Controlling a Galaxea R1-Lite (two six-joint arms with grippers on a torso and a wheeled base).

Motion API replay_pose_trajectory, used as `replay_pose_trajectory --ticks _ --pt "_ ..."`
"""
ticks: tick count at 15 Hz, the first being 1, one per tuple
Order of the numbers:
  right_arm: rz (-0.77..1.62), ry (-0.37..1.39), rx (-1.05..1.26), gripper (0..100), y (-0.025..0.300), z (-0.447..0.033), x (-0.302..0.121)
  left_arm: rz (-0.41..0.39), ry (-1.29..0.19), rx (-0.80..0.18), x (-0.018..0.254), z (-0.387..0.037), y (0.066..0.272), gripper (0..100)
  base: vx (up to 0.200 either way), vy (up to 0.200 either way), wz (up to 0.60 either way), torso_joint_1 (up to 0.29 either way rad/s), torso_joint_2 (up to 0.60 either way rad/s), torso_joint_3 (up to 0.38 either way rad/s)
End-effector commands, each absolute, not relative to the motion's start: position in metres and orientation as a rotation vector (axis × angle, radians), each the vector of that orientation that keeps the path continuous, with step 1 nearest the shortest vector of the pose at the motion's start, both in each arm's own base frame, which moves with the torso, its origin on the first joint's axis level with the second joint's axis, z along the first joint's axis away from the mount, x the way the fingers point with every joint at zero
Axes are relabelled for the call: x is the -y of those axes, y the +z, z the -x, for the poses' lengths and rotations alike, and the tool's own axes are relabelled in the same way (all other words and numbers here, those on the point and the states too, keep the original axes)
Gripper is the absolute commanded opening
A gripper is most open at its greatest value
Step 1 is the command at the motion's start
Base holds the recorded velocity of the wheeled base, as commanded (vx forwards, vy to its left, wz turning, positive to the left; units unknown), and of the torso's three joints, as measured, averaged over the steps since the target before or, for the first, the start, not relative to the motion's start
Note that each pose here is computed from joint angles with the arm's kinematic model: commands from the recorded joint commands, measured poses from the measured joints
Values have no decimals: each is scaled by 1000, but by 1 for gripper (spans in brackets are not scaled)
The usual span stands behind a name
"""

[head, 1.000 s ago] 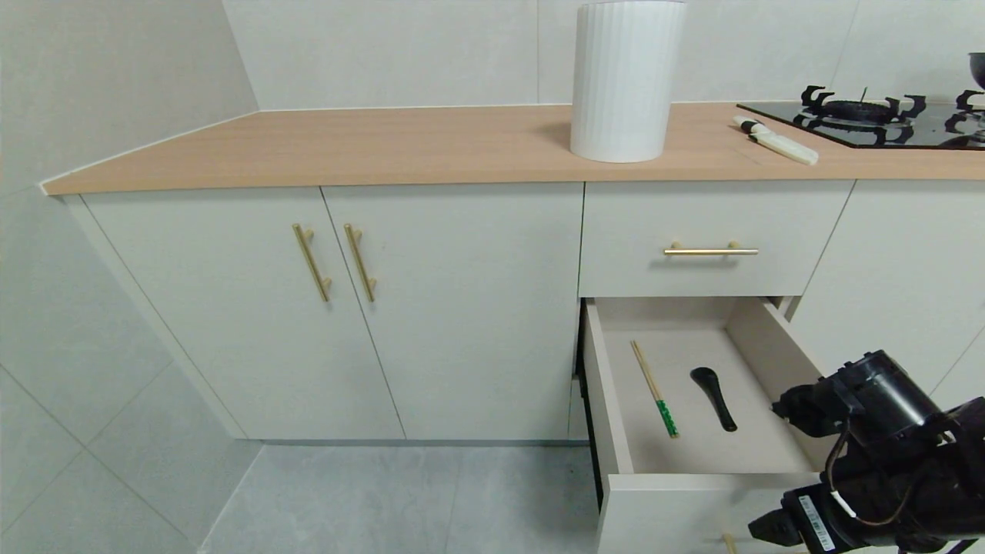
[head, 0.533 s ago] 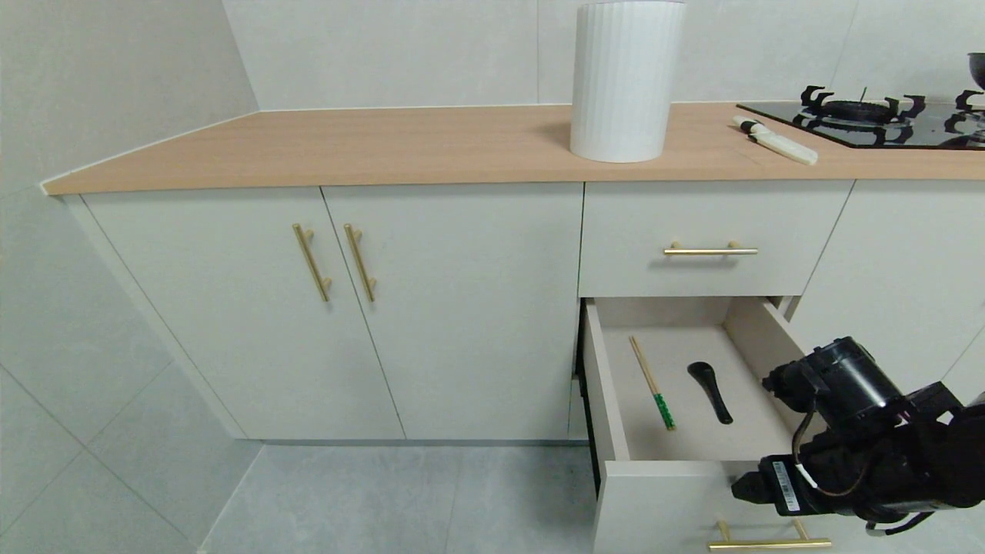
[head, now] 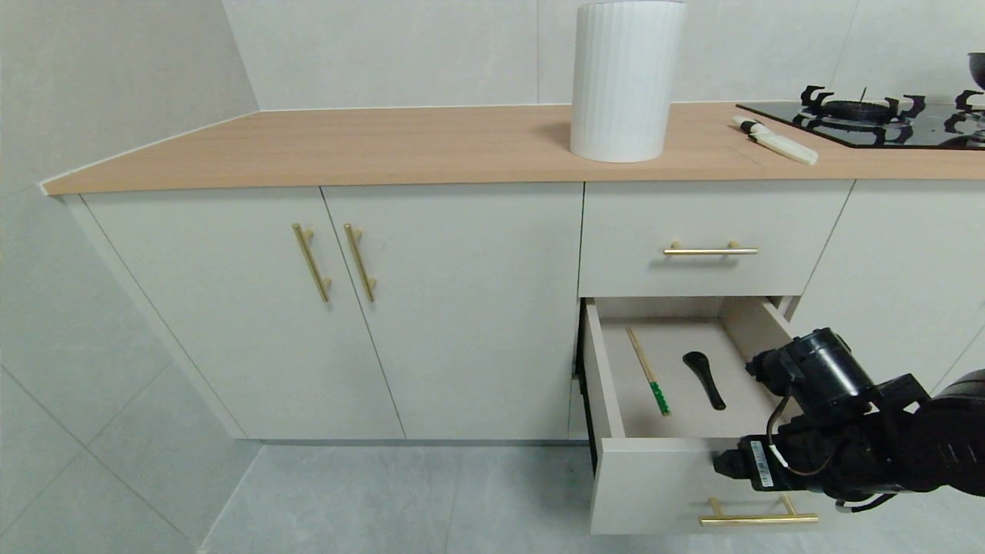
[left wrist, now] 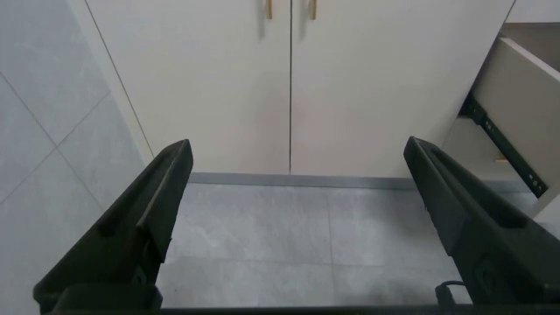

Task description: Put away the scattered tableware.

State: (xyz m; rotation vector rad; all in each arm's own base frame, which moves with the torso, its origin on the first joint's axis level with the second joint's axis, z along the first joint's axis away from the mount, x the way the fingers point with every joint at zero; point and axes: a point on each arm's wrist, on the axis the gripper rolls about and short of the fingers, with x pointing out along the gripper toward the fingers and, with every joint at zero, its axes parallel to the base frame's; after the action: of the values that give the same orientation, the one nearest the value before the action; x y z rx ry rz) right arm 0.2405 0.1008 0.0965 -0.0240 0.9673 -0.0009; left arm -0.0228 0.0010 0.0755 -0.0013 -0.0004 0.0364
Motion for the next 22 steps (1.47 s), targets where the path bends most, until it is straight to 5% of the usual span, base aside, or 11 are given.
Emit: replay_pose_trajectory --ticks 1,22 --pt "28 0 -972 100 93 -248 -104 2 37 0 -1 23 75 100 0 0 0 0 0 0" --pt "-44 -83 -763 100 58 -329 -93 2 37 0 -1 23 75 100 0 0 0 0 0 0"
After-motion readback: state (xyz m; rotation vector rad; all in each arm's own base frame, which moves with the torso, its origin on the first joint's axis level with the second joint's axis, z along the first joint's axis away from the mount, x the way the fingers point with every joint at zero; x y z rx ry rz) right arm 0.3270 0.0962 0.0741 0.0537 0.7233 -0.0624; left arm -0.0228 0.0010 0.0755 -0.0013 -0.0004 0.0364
